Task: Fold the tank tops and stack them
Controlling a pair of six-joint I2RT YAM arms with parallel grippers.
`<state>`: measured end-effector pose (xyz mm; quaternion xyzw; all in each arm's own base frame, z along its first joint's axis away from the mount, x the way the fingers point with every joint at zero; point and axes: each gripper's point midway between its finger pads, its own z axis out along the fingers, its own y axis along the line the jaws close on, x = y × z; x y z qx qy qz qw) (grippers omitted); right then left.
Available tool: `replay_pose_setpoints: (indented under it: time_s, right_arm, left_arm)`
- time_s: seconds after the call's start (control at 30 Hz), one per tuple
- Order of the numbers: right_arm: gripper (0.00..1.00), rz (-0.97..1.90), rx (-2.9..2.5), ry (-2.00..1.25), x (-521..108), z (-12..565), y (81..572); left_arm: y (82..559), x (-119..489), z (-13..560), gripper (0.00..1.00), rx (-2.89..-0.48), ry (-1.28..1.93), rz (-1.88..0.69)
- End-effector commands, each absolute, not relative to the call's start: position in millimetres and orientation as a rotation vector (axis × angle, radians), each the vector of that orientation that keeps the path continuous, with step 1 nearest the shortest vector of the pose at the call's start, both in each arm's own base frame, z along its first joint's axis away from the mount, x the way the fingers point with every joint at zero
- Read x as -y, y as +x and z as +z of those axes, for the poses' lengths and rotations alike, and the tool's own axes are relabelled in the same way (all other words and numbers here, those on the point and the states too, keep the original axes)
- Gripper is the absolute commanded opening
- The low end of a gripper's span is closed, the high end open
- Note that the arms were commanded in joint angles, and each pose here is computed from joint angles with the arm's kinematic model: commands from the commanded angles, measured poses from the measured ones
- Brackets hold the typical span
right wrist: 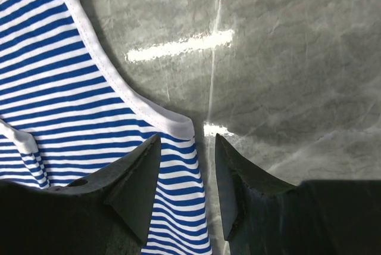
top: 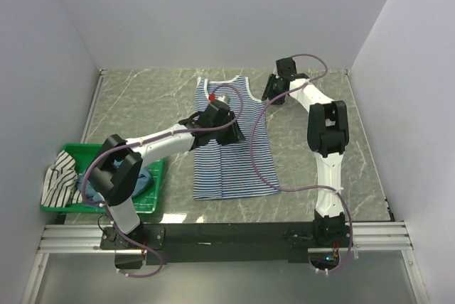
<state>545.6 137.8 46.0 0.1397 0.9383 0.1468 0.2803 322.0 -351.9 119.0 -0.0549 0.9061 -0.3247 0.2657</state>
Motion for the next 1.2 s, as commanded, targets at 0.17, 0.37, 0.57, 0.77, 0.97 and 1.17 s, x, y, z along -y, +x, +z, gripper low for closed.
replay_pose_setpoints:
  time_s: [0.17,0.37,0.57,0.77,0.97,1.17]
  right_arm:
    - [0.42,0.42,-2.519,0.331,-148.4,39.5,541.4]
    - [0.06,0.378,-2.532,0.364,-141.0,30.6,535.1]
    - [0.0,0.325,-2.509,0.413,-123.7,34.9,512.3]
    - [0.0,0.354,-2.505,0.466,-119.8,33.9,477.3]
    - [0.11,0.393,-2.463,0.492,-109.5,51.2,468.0]
    - [0.31,0.398,-2.384,0.552,-82.1,89.7,473.2]
  left_arm:
    - [291.9,373.0,128.2,0.35,-2.431,-0.06,-0.98]
    - [258.3,392.4,114.5,0.37,-2.48,0.046,-1.02]
    - [231.9,404.6,109.7,0.38,-2.508,0.128,-1.032]
    - [217.4,410.2,102.3,0.41,-2.527,0.168,-1.031]
    - [207.8,436.3,91.8,0.5,-2.536,0.244,-1.027]
    - [193.8,463.8,74.2,0.47,-2.576,0.295,-0.896]
